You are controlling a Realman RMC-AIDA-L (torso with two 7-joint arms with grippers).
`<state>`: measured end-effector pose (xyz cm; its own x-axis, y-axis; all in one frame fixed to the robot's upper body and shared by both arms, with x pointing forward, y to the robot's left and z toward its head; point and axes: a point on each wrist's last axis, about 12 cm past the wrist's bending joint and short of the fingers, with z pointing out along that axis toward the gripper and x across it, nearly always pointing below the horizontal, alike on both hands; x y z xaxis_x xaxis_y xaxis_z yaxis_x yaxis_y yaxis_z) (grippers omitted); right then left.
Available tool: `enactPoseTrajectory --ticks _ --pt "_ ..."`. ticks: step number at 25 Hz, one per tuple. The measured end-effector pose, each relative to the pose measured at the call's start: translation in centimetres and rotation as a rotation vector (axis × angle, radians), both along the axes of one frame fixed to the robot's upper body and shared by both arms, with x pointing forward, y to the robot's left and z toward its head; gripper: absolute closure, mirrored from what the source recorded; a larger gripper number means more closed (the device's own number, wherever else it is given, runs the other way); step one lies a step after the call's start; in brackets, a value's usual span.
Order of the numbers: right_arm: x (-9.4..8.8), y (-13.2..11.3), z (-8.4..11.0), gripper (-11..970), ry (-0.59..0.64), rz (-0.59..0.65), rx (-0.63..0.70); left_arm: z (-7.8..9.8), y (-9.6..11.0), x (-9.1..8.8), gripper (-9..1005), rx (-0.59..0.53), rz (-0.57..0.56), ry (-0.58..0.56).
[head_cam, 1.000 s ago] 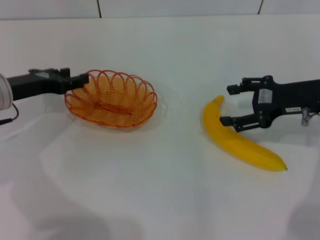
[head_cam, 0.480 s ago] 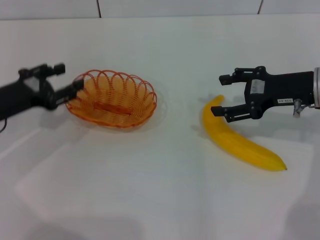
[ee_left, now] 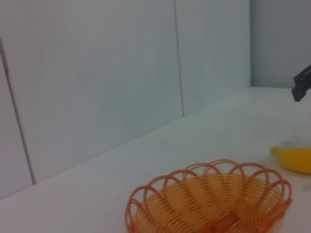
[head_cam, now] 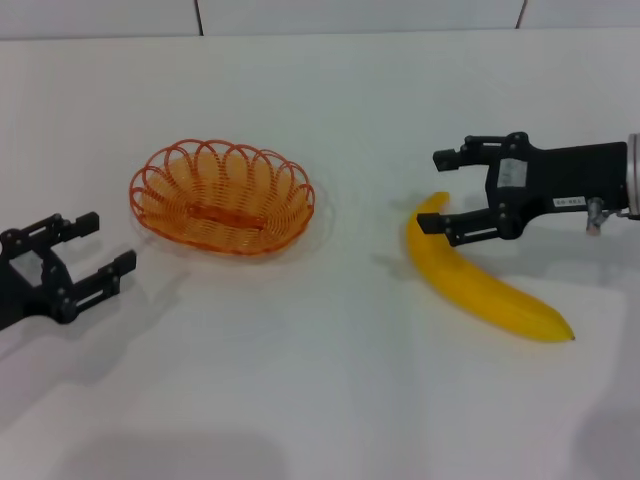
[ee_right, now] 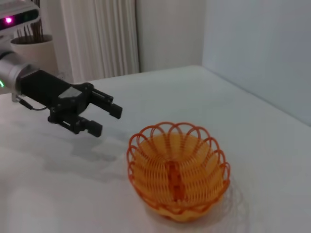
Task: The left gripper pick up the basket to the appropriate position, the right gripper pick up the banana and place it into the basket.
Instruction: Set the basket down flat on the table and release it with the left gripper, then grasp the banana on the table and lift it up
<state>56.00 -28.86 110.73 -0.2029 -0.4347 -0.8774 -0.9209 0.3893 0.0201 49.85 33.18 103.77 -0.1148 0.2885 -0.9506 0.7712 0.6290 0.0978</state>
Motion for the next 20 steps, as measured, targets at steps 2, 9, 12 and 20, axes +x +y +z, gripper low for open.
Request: enactPoseTrajectory --ticks 2,9,12,20 --pt "-0.4 -0.1 1.2 80 0.015 0.005 -0.036 0.0 0.2 -0.2 336 -0.004 0.002 -0.003" --pt "-3.3 2.5 5.1 80 0.020 -0.036 -0.221 -0.2 0.4 -0.3 336 0.008 0.019 -0.002" --pt "-4.2 4.0 5.6 80 0.051 -0.072 -0.312 -0.4 0.5 -0.4 337 0.017 0.028 0.004" --pt "-3.7 5.2 4.1 81 0.167 -0.129 -0.480 -0.5 0.5 -0.4 339 0.020 0.031 0.001"
